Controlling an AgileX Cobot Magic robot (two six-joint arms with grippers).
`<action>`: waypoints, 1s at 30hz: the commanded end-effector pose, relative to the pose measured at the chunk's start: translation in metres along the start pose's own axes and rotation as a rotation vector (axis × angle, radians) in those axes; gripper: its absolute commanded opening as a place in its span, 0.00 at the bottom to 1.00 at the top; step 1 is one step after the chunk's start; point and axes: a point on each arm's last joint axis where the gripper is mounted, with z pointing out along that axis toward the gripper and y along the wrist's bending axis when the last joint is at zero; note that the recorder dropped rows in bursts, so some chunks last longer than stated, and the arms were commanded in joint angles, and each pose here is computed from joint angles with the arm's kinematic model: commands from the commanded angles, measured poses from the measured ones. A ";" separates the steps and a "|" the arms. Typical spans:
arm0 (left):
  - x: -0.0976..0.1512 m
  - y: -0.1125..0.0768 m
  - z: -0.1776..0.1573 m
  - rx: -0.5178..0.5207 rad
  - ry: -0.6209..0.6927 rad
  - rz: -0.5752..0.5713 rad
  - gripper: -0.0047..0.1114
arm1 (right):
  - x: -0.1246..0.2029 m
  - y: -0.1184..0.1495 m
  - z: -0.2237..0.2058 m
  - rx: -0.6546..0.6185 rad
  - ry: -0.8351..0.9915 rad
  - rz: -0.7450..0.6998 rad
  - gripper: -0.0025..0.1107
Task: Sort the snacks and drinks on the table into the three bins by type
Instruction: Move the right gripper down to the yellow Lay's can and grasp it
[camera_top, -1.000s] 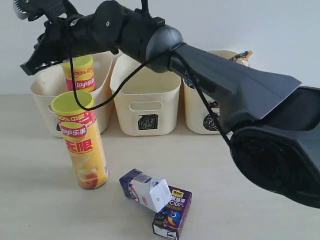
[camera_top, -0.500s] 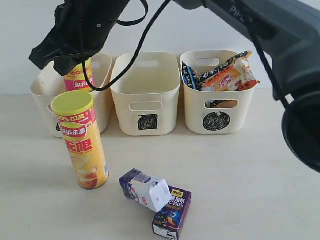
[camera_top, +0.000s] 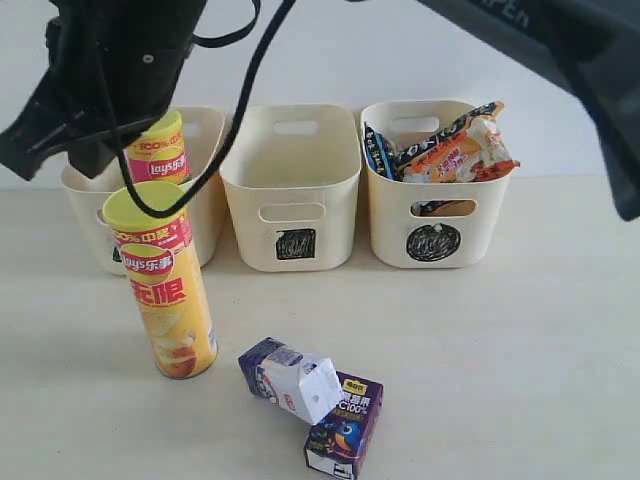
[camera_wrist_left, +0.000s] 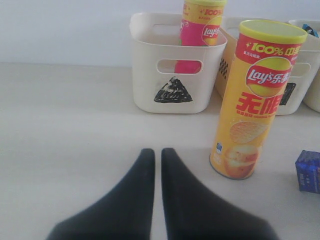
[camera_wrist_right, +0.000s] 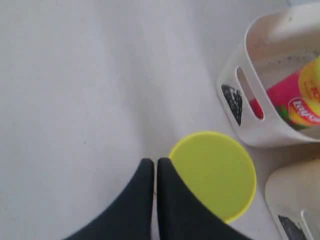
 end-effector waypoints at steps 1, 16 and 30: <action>0.000 0.000 0.000 -0.002 -0.010 -0.015 0.08 | 0.015 0.003 -0.014 0.033 0.068 0.018 0.02; 0.000 0.000 0.000 -0.002 -0.010 -0.015 0.08 | 0.082 0.023 -0.031 0.204 -0.228 -0.040 0.02; 0.000 0.000 0.000 -0.002 -0.010 -0.015 0.08 | 0.170 0.037 0.008 0.388 -0.718 0.134 0.02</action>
